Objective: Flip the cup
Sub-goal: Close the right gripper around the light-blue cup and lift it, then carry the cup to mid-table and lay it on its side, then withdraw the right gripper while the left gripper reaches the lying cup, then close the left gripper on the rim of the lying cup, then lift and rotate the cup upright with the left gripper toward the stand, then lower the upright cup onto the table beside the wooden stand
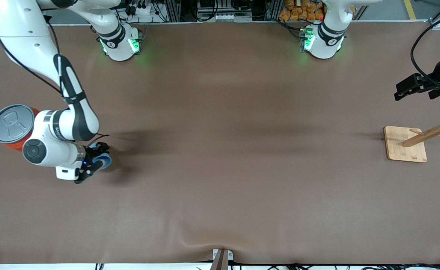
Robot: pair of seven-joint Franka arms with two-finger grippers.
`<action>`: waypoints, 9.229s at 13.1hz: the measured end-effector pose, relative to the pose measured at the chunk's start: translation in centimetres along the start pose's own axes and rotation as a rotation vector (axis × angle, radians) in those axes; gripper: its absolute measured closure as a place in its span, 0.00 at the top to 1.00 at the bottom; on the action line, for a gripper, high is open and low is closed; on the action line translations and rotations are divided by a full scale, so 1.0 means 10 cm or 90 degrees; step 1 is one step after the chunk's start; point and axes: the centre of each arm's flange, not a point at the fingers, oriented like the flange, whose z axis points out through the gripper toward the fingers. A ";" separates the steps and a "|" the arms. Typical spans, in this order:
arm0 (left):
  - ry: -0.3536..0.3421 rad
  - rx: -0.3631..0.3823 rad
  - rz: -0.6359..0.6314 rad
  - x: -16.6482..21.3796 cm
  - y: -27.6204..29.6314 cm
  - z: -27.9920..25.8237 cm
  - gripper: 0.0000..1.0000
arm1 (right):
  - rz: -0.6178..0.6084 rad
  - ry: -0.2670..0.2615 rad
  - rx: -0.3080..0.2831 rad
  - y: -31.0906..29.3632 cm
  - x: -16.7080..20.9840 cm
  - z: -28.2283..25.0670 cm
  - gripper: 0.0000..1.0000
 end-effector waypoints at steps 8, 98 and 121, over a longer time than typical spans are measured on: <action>-0.012 0.001 -0.001 -0.02 -0.01 0.02 1.00 | -0.347 0.126 -0.077 -2.82 1.93 0.23 0.81; -0.034 -0.400 0.116 1.06 2.95 2.46 0.06 | 0.593 -0.029 0.057 -0.69 -2.06 -3.74 1.00; 0.156 -0.045 0.028 0.06 1.00 3.61 0.47 | 0.571 0.106 -0.005 -0.55 -1.93 -4.07 1.00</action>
